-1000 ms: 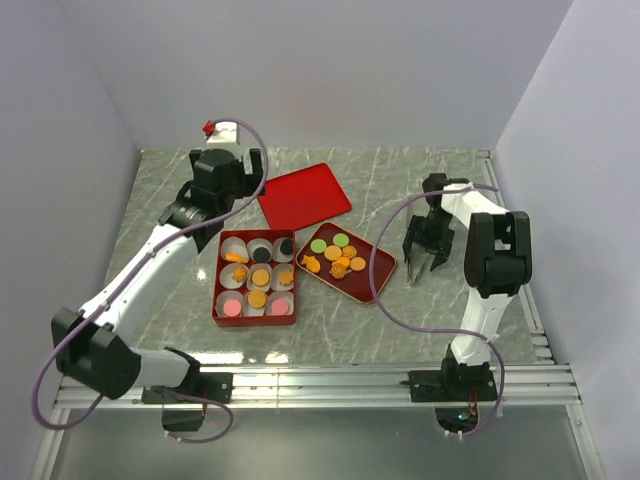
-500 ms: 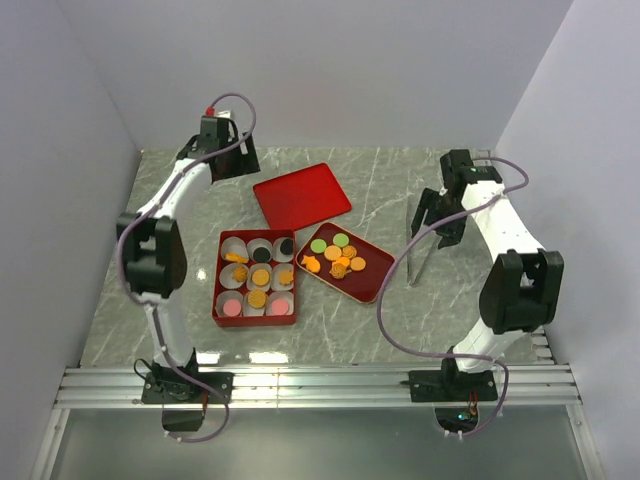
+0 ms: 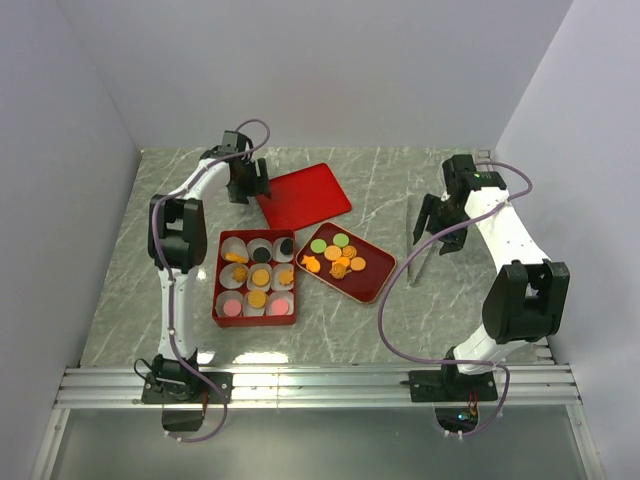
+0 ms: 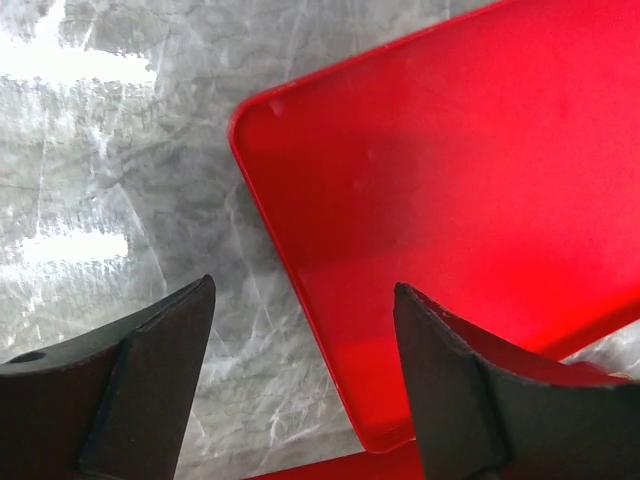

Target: Pack the cookies

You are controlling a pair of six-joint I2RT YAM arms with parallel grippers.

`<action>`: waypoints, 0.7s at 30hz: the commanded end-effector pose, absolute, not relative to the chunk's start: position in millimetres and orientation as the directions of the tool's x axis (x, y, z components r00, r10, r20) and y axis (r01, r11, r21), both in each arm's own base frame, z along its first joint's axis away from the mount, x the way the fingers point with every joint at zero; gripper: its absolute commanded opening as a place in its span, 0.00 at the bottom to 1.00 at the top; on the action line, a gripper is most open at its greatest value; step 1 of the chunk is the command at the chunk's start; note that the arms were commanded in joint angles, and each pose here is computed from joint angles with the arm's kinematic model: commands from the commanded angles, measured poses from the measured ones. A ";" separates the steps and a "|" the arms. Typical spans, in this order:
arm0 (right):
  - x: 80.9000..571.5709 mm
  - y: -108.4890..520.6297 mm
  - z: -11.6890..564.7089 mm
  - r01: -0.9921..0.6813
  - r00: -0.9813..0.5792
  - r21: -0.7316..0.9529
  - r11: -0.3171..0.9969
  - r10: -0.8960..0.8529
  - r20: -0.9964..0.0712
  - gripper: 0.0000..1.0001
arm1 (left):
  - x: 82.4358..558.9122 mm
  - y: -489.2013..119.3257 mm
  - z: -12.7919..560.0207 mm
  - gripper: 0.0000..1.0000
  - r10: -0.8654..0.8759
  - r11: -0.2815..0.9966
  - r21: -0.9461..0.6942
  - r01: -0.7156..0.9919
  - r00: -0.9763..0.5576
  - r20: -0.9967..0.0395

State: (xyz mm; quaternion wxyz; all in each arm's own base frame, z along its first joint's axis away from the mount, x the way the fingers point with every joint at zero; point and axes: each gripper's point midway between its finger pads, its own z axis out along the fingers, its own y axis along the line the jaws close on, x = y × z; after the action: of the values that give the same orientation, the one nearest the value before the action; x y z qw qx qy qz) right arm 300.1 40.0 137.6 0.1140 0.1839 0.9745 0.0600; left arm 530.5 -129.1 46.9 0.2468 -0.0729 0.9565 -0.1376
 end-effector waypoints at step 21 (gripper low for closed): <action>288.6 38.0 138.7 0.335 -0.912 0.157 0.929 0.362 -0.195 0.73 | 525.6 -133.6 17.1 0.17 -0.096 0.993 -0.096 -0.062 -0.912 -0.399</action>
State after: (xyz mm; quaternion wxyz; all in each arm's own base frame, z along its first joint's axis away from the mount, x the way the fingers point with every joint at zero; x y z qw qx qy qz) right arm 292.0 40.3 131.2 0.0981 0.1805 0.9769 0.0587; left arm 528.2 -138.2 26.9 0.2213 -0.0453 0.9727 -0.0529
